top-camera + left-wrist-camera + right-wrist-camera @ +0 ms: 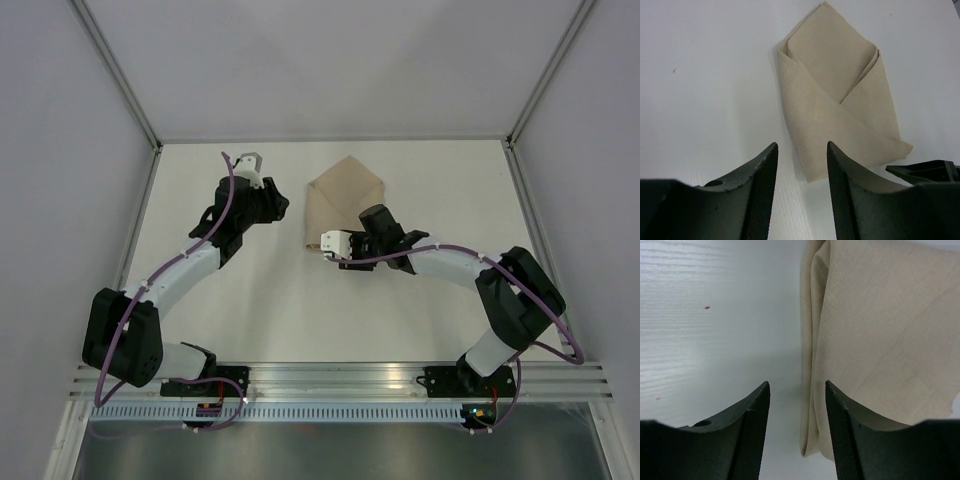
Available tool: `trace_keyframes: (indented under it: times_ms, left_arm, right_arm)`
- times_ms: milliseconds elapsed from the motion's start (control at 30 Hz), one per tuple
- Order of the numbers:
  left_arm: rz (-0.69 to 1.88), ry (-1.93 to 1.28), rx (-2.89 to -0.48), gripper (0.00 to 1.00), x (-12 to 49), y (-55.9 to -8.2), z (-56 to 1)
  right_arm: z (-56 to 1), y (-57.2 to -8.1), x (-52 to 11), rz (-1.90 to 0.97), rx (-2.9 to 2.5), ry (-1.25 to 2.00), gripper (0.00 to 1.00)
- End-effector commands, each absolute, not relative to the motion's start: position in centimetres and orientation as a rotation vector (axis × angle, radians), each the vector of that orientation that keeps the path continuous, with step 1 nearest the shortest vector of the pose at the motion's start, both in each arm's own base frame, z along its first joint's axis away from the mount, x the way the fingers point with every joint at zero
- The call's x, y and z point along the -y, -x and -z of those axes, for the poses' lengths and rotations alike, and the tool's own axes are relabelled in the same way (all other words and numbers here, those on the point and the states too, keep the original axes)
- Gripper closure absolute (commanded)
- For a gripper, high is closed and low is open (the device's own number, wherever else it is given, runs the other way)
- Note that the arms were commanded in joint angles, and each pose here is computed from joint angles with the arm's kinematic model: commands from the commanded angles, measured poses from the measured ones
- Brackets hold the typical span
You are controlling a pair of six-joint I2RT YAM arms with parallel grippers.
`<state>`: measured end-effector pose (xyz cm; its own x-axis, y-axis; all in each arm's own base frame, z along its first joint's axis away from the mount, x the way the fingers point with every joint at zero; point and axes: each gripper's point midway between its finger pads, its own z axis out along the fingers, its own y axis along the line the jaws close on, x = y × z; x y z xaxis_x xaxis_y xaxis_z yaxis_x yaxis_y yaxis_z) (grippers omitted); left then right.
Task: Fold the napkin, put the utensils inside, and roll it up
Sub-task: Roll the napkin at the center of the board.
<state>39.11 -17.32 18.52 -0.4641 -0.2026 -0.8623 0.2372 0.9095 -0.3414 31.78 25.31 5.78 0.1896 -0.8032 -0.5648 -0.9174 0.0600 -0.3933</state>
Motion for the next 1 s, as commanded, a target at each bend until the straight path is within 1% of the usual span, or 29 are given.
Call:
trace_keyframes:
  times_ms: [0, 333, 433, 733, 867, 967]
  left_arm:
    - [0.533, -0.062, -1.919, 0.5, 17.6, -39.0, -20.3]
    - [0.517, -0.091, -1.918, 0.5, 17.5, -38.9, -20.1]
    - [0.515, -0.094, -1.917, 0.5, 17.4, -38.9, -20.0]
    - [0.515, -0.103, -1.92, 0.5, 17.5, -38.8, -19.7]
    - [0.516, -0.115, -1.917, 0.5, 17.5, -38.7, -19.8]
    - [0.518, -0.119, -1.919, 0.5, 17.6, -38.7, -19.7]
  right_arm:
    - [-7.0, -33.4, -26.7, -0.087, -1.512, 1.735, 0.46]
    - [-5.3, -34.6, -27.7, -0.058, -1.52, 1.773, 0.45]
    - [-5.2, -35.9, -28.0, -0.013, -1.506, 1.756, 0.45]
    - [-4.2, -36.8, -27.6, 0.051, -1.511, 1.741, 0.48]
    - [-5.9, -36.5, -27.7, 0.035, -1.491, 1.722, 0.46]
    - [-6.9, -36.5, -27.8, 0.034, -1.501, 1.728, 0.46]
